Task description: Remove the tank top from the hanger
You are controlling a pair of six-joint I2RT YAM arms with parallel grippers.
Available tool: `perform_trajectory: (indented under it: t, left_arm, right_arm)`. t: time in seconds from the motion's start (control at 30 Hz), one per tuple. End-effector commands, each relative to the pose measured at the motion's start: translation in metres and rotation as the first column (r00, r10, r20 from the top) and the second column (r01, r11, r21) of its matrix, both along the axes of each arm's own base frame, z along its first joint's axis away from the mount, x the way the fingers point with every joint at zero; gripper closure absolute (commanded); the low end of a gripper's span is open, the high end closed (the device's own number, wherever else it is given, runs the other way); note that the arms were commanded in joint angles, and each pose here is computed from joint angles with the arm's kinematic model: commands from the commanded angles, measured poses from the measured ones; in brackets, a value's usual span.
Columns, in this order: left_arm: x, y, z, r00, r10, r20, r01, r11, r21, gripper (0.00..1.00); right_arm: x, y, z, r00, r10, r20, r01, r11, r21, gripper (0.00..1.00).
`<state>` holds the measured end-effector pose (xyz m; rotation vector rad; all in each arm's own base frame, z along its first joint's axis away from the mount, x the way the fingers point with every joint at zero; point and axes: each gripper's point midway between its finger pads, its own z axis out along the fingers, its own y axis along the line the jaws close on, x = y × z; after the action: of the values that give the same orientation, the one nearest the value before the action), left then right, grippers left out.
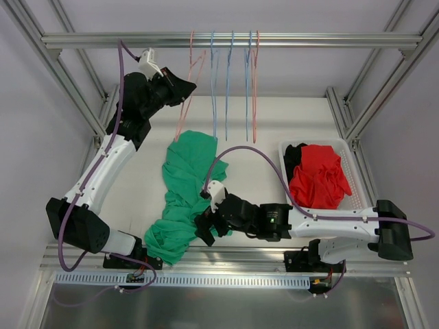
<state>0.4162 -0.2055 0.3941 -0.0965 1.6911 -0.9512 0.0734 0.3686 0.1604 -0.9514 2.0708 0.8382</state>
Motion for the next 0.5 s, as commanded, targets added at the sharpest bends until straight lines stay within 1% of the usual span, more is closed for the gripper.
perform_trajectory:
  t: [0.0, 0.03, 0.07, 0.13, 0.17, 0.23, 0.27, 0.33, 0.37, 0.4, 0.47]
  left_arm:
    - [-0.007, 0.005, 0.01, 0.998, 0.02, 0.055, -0.02, 1.0, 0.002, 0.85]
    - [-0.008, 0.007, 0.008, 0.998, 0.028, 0.055, -0.029, 0.999, 0.013, 0.82]
    - [-0.009, 0.009, 0.008, 0.998, 0.036, 0.06, -0.037, 0.999, 0.019, 0.7]
    - [-0.014, 0.018, 0.013, 0.995, 0.069, 0.073, -0.072, 0.997, 0.041, 0.54]
    - [-0.017, 0.022, 0.014, 0.993, 0.087, 0.077, -0.091, 0.994, 0.053, 0.43]
    - [-0.03, 0.037, 0.021, 0.986, 0.135, 0.093, -0.143, 0.986, 0.087, 0.3]
    - [-0.041, 0.054, 0.032, 0.972, 0.203, 0.115, -0.214, 0.973, 0.091, 0.02]
    - [-0.054, 0.074, 0.022, 0.956, 0.274, 0.104, -0.287, 0.949, 0.134, 0.01]
    - [-0.059, 0.091, 0.021, 0.93, 0.351, 0.107, -0.364, 0.921, 0.141, 0.01]
    - [-0.078, 0.104, 0.024, 0.915, 0.384, 0.127, -0.399, 0.907, 0.134, 0.01]
    - [-0.097, 0.124, 0.018, 0.885, 0.447, 0.126, -0.463, 0.874, 0.146, 0.01]
  right_arm:
    - [0.016, 0.013, 0.016, 0.995, -0.023, 0.101, 0.021, 1.0, 0.018, 0.01]
    - [0.017, 0.014, 0.013, 0.993, -0.013, 0.116, 0.013, 1.0, 0.004, 0.0]
    - [0.019, 0.014, 0.011, 0.991, -0.01, 0.13, 0.012, 1.0, -0.01, 0.01]
    - [0.025, 0.014, 0.006, 0.984, 0.013, 0.175, -0.001, 0.998, -0.066, 0.01]
    - [0.026, 0.015, 0.004, 0.98, 0.034, 0.196, -0.017, 0.996, -0.09, 0.01]
    - [0.031, 0.018, -0.001, 0.97, 0.09, 0.227, -0.055, 0.986, -0.157, 0.0]
    - [0.032, 0.019, -0.003, 0.967, 0.112, 0.231, -0.071, 0.982, -0.177, 0.01]
    - [0.041, 0.023, -0.01, 0.956, 0.153, 0.248, -0.095, 0.969, -0.23, 0.01]
    - [0.044, 0.024, -0.014, 0.954, 0.172, 0.245, -0.11, 0.963, -0.246, 0.01]
    - [0.048, 0.025, -0.018, 0.954, 0.193, 0.229, -0.132, 0.957, -0.258, 0.0]
    - [0.056, 0.029, -0.027, 0.941, 0.246, 0.234, -0.17, 0.937, -0.304, 0.0]
